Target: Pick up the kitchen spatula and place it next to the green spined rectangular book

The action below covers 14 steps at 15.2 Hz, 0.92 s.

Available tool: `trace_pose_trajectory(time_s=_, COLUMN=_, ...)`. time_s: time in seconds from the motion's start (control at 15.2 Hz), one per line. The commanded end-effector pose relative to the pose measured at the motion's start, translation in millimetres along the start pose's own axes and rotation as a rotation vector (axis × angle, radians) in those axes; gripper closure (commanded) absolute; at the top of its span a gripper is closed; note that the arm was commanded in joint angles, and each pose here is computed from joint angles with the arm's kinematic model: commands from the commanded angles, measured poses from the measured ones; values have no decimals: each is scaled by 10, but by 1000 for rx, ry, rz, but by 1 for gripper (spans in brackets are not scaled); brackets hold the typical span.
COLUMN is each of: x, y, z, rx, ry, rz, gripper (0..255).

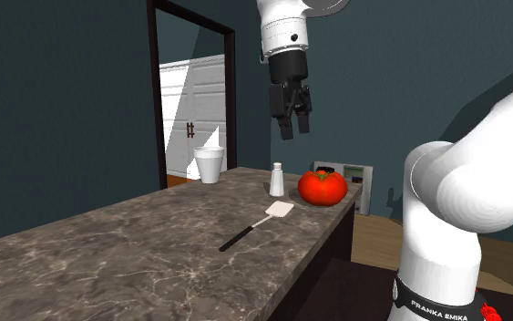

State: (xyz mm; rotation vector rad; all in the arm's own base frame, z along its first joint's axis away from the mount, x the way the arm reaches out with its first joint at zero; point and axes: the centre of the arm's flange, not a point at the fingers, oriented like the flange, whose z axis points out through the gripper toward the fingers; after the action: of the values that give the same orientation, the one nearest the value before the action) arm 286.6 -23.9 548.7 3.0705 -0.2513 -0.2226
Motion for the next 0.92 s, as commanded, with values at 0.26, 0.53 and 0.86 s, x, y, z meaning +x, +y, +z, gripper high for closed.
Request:
trace_pose_trajectory(time_s=0.26, x=165, y=196, z=430, rx=-1, ry=55, rz=-393, gripper=0)
trace_pose_trajectory(time_s=0.53, x=415, y=310, z=848, rx=-2, ry=109, rz=-785, gripper=0)
trace_pose_trajectory(time_s=0.86, x=788, y=299, z=1350, rx=-3, ry=178, rz=-1276, gripper=0)
